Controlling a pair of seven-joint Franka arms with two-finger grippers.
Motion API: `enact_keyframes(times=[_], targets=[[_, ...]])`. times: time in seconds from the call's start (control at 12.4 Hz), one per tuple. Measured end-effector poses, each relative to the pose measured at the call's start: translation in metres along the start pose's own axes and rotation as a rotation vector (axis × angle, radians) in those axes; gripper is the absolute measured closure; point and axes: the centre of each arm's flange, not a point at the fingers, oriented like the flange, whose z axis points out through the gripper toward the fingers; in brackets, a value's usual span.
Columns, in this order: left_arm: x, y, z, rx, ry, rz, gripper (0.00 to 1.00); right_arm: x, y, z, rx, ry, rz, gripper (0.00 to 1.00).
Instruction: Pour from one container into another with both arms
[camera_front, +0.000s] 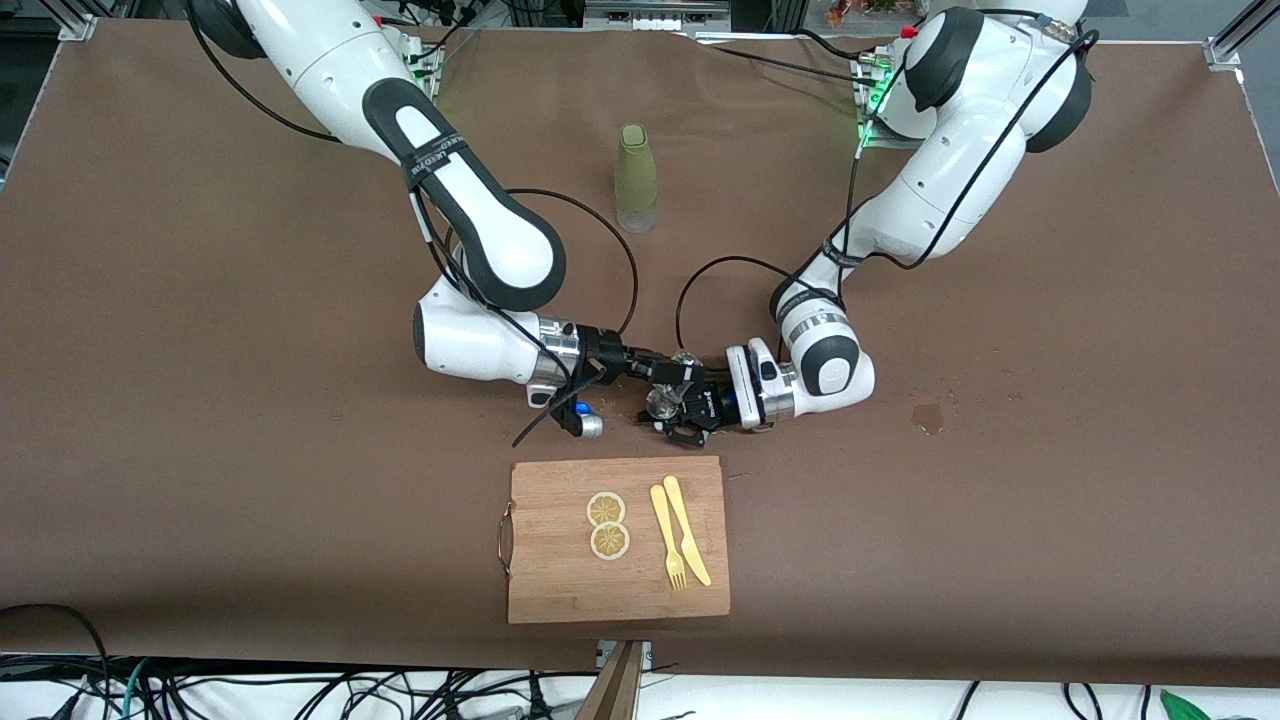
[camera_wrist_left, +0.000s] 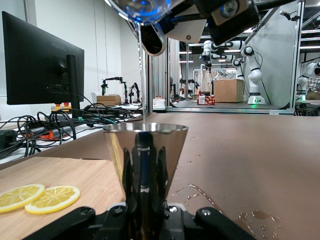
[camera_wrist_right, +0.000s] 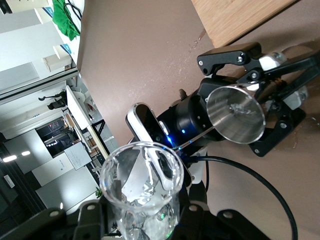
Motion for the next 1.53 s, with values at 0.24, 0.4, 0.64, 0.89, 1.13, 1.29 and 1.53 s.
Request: enact_keyframes(times=[0.24,0.4,0.64,0.89,1.13,1.29,1.53], targets=[[0.0,0.0,0.0,0.0,0.0,0.0,0.92,0.0,0.0,0.0,0.014,-0.001,0.016,0.51],[0.0,0.0,0.0,0.0,0.0,0.0,0.92,0.003,0.0,-0.003,0.019,0.004,0.017,0.51],[0.0,0.0,0.0,0.0,0.0,0.0,0.92,0.008,-0.004,-0.012,-0.047,0.03,-0.088,0.51],[-0.001,-0.002,-0.003,0.004,-0.001,0.0,0.92,0.005,-0.012,-0.017,-0.193,0.056,-0.263,0.51],[0.001,-0.009,-0.007,0.015,0.003,0.005,0.92,-0.003,-0.022,-0.028,-0.344,0.086,-0.436,0.51],[0.005,-0.02,-0.015,0.033,0.009,0.012,0.92,-0.005,-0.016,-0.042,-0.471,0.104,-0.541,0.51],[0.017,-0.044,-0.036,0.07,0.029,0.025,0.92,0.002,0.008,-0.077,-0.616,0.089,-0.697,0.51]])
